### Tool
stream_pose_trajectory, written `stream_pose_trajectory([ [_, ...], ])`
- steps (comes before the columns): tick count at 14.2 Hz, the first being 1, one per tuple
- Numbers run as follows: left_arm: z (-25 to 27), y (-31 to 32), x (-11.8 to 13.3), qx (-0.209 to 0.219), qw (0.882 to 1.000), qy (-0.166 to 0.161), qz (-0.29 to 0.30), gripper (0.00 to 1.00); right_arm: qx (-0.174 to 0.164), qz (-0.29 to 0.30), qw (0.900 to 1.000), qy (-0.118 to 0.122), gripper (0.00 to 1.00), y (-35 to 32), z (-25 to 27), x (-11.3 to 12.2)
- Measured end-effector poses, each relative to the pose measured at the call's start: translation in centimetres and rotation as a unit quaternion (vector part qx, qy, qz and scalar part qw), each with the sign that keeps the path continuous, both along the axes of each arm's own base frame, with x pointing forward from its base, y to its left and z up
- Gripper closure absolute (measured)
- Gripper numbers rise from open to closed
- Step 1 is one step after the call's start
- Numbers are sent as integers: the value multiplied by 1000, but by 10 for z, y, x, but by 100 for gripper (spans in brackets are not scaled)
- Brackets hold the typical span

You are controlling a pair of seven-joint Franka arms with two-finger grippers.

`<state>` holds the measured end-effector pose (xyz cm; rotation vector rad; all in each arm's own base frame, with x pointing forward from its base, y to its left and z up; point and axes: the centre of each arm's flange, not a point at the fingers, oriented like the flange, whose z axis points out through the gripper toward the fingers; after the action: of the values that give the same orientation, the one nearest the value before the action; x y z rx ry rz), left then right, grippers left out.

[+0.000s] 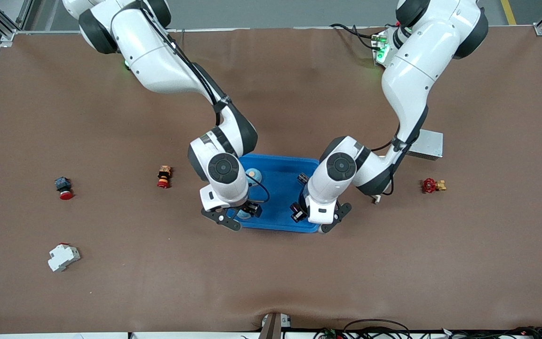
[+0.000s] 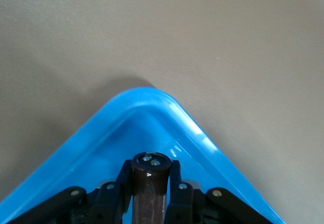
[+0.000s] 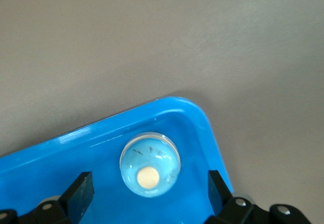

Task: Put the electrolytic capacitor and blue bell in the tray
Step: 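Lower the bell and capacitor into the tray and open both grippers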

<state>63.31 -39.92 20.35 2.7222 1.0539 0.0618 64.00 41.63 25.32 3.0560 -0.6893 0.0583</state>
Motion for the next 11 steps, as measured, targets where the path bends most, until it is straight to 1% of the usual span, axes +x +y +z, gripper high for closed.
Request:
stream_pose_trajectory([
  [2,-9,4,-2,12,1000,14,0,68,-2,6,1000,2,0,-11,21,6],
  [5,-11,4,-3,17,1000,20,-1,68,-7,39,999,6,0,-38,54,18],
  [7,-11,4,-4,17,1000,21,-1,68,-11,61,998,12,0,-71,82,30],
  [9,-11,4,-4,17,1000,21,-1,68,-9,86,996,6,0,-118,114,48],
  [10,-10,3,-3,17,1000,20,-1,62,-8,98,995,4,0,-145,127,57],
  [11,-8,3,-2,15,1000,18,0,53,-8,106,994,5,0,-171,139,63],
])
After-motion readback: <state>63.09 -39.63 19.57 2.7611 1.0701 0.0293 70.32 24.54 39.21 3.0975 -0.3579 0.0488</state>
